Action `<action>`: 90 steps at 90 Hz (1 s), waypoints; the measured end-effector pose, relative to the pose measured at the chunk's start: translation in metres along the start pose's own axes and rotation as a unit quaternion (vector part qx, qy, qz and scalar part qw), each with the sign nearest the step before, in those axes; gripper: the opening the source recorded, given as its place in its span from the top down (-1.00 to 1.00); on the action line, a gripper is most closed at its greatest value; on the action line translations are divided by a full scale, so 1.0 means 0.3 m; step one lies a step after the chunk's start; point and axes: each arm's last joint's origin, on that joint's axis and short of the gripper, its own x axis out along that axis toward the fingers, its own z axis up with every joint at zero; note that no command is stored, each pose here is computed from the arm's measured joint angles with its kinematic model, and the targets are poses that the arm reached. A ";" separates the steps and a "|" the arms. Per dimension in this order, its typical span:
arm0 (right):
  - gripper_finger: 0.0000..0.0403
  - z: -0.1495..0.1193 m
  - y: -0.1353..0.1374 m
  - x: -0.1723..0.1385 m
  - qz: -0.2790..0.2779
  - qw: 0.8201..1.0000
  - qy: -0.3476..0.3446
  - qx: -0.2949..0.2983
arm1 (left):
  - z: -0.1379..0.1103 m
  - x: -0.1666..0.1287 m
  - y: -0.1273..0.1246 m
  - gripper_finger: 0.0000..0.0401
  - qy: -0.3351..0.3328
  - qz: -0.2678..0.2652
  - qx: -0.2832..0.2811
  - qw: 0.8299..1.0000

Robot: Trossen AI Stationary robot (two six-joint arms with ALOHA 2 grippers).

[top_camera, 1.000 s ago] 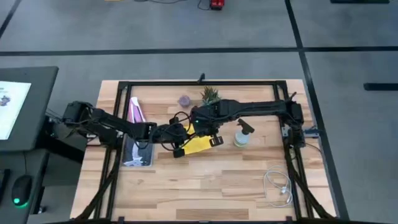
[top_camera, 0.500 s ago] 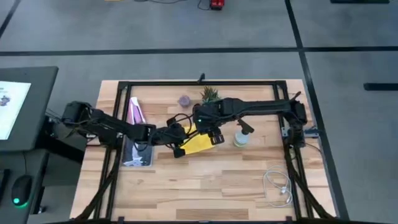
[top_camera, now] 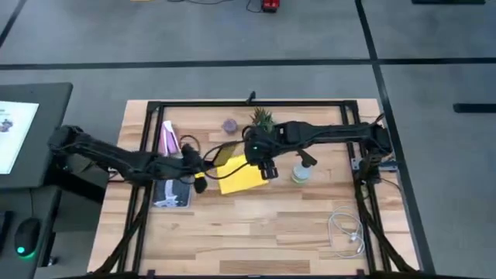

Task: Apply microfiber cloth
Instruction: Wipe the cellphone with the microfiber cloth

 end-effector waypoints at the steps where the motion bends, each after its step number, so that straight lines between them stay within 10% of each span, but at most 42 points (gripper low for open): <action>1: 0.08 0.001 0.003 0.007 0.004 1.000 -0.007 -0.001 | -0.002 -0.005 0.001 0.97 -0.003 -0.003 -0.003 1.000; 22: 0.09 -0.008 0.023 0.167 0.069 0.982 -0.174 0.034 | -0.012 -0.092 0.006 0.98 -0.042 -0.032 -0.037 0.998; 64: -0.24 -0.187 0.040 0.548 0.068 0.982 -0.159 0.075 | -0.021 -0.182 0.067 0.98 -0.036 -0.012 -0.070 0.997; 90: -0.02 -0.219 0.067 0.634 0.095 0.982 -0.138 0.088 | -0.036 -0.181 0.073 0.98 -0.018 -0.004 -0.089 0.996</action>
